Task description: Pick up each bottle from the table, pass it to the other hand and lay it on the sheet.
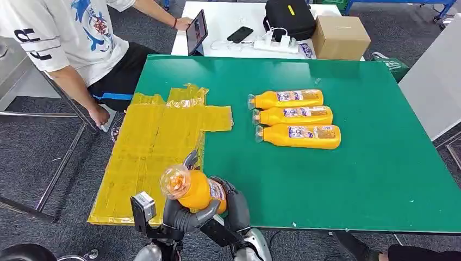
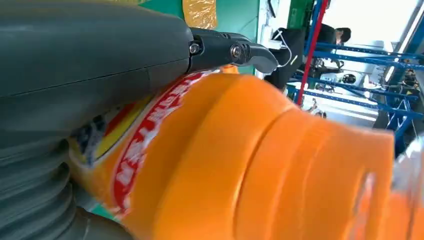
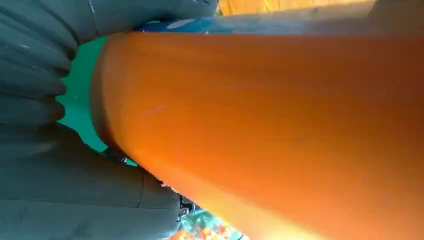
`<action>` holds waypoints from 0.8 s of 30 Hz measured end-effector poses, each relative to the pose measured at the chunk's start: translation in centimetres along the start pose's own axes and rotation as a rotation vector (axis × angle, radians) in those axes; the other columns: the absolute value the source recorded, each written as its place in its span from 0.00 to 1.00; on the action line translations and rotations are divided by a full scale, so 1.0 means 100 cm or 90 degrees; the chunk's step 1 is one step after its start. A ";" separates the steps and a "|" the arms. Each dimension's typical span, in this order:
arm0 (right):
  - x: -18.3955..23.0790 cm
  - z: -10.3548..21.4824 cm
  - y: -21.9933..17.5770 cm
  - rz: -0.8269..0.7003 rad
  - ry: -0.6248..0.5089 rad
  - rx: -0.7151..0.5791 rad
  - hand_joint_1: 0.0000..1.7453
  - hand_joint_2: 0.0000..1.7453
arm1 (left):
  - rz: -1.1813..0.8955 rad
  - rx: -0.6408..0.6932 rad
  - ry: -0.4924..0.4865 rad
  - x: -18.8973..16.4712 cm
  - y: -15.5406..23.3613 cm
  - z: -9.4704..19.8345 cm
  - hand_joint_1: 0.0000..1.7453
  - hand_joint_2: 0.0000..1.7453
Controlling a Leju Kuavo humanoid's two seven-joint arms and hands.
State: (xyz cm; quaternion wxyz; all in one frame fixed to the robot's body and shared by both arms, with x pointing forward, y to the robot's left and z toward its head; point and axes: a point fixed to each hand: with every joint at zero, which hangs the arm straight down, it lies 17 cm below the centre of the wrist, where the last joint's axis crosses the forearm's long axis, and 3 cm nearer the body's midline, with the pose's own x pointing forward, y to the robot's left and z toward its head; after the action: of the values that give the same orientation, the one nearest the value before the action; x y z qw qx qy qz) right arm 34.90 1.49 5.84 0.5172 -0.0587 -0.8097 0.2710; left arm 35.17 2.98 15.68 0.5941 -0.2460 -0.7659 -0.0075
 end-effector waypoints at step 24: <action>-0.006 0.010 0.028 0.074 -0.008 0.069 1.00 1.00 | 0.061 0.023 0.039 -0.022 0.020 0.010 1.00 1.00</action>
State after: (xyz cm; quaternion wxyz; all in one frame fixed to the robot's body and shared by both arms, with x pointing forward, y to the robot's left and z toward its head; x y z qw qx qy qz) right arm 33.78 3.22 3.60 0.4983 -0.0757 -0.7920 0.3446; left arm 35.42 4.25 12.81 0.6216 -0.2713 -0.7344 0.0276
